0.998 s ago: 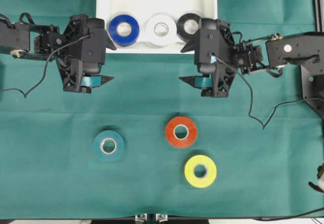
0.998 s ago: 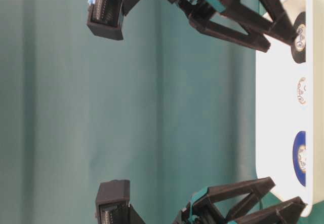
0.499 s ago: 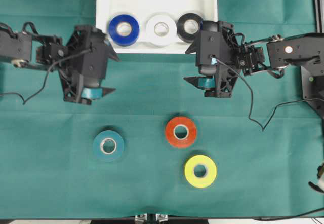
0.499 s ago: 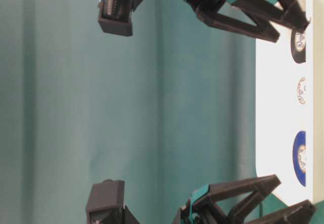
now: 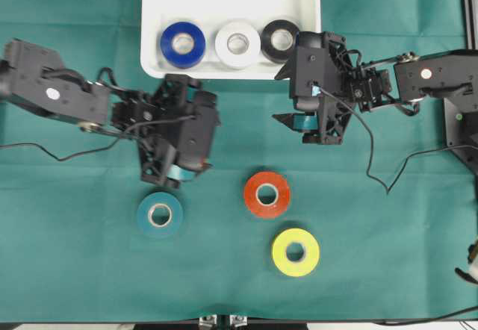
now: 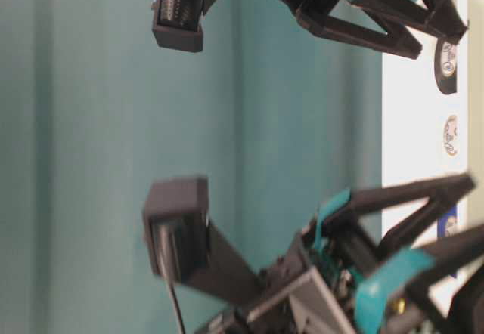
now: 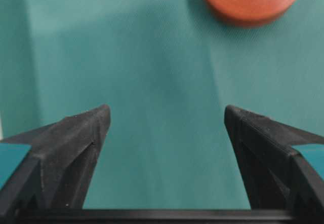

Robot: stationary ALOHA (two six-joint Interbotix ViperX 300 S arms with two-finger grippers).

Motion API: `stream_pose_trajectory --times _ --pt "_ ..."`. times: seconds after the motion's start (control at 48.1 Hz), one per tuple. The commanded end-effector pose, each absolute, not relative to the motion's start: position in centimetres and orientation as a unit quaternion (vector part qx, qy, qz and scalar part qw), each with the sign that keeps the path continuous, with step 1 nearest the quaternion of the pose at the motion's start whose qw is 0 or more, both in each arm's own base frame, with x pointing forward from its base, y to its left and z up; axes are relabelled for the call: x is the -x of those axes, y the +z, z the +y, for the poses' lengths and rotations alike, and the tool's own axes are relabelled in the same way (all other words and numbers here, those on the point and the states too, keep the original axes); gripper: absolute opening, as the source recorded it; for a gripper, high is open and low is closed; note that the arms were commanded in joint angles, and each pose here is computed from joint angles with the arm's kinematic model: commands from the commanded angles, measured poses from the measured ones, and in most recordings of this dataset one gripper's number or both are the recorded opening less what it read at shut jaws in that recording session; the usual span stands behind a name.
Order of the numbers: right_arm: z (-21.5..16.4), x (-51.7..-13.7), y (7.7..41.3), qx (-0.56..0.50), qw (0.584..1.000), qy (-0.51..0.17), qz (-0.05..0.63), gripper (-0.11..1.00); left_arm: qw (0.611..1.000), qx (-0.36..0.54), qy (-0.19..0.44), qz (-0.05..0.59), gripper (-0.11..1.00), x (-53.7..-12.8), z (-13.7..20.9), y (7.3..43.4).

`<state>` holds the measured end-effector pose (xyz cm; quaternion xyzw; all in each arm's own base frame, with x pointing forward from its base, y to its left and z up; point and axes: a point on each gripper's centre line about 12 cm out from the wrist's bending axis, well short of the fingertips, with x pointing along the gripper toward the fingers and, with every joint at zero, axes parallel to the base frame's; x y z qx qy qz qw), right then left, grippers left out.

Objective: Put the tape alternately from left to right into the white case.

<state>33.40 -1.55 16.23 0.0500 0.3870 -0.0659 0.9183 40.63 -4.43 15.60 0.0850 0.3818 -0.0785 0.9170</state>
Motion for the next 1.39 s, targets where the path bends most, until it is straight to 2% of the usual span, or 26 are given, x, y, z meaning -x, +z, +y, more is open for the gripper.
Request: stream_pose_trajectory --times 0.0,0.541,0.811,0.978,1.373 --pt "-1.5 -33.5 17.2 -0.051 0.924 -0.064 0.373 0.85 0.930 -0.069 -0.078 0.352 0.56 -42.3 -5.3 17.6" --pt "-1.5 -33.5 17.1 -0.052 0.924 -0.063 0.373 0.85 0.927 0.095 -0.022 0.362 0.56 -45.4 -6.5 17.4" --pt "-1.5 -33.4 17.1 -0.052 0.924 -0.063 0.373 0.85 0.911 0.153 0.006 0.384 0.56 -47.0 -6.8 16.2" --pt "-1.4 -33.3 16.9 -0.052 0.924 -0.063 0.374 0.85 0.896 0.171 0.017 0.408 0.56 -47.7 -7.3 15.5" --pt "-1.3 -33.1 16.6 -0.053 0.924 -0.059 0.374 0.85 0.892 0.173 0.013 0.417 0.56 -49.5 -8.7 14.4"
